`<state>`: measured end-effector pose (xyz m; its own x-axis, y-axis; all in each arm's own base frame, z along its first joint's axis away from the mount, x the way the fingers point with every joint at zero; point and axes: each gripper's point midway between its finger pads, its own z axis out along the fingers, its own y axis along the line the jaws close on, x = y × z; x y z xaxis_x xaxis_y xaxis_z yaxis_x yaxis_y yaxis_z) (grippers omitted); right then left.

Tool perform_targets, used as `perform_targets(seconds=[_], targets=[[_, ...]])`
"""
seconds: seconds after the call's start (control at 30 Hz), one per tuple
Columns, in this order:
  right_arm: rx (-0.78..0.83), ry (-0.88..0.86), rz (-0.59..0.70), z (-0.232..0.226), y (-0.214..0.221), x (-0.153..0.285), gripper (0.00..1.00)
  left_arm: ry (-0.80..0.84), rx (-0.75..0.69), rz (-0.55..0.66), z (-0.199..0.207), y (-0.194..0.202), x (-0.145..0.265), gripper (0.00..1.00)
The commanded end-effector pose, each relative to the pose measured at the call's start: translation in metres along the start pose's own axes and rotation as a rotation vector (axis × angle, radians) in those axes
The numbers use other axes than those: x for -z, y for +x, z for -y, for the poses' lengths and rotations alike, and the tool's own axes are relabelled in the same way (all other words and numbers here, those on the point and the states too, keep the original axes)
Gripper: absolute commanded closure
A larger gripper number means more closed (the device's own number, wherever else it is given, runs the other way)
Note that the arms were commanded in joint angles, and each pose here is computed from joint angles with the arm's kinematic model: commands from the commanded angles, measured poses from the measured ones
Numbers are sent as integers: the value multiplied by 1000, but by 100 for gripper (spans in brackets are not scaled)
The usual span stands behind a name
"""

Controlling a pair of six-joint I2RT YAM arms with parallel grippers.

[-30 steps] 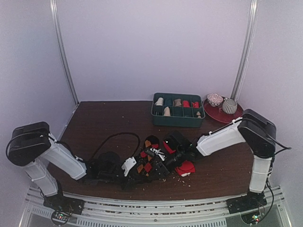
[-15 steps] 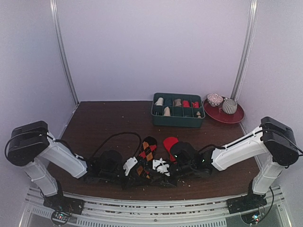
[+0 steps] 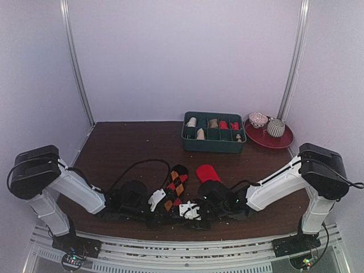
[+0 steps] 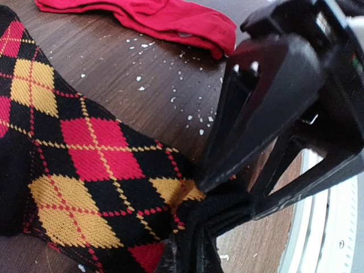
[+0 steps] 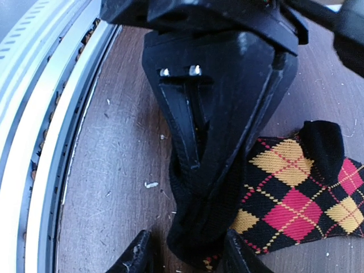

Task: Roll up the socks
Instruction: Roll a pair of socks at the center of the board.

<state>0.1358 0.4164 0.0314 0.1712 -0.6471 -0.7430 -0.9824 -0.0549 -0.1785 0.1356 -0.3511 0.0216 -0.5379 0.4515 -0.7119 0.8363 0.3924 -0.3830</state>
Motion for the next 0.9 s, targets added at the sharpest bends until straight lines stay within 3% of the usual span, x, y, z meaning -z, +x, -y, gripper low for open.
perform_targets(seconds=[0.0,0.07,0.2,0.3,0.37,0.4,0.53,0.63,0.73,0.87], targets=[[4,50,-20,7,0,-10,61,-28,77,-212,-11,61,-1,100],[-17,67,-44,11,4,-14,70,-25,76,-215,-11,62,-1,100],[-120,95,-99,19,16,-18,96,-20,63,-205,-9,59,0,100],[-264,21,-101,16,20,-18,100,-45,27,-177,-11,48,4,100],[-384,-72,-92,7,21,-16,100,-85,-12,-147,-15,35,9,85],[-450,-117,-101,2,24,-15,100,-113,-28,-126,-17,26,13,68],[-699,-271,-155,-19,38,-12,100,-217,-91,29,-21,-16,44,32],[-912,-347,-182,-26,48,-9,100,-260,-142,176,-17,-44,73,21],[-1103,-405,-187,-27,53,-6,100,-246,-199,303,-8,-59,95,19],[-1316,-407,-225,-19,65,-9,100,-174,-234,333,4,-59,92,20]])
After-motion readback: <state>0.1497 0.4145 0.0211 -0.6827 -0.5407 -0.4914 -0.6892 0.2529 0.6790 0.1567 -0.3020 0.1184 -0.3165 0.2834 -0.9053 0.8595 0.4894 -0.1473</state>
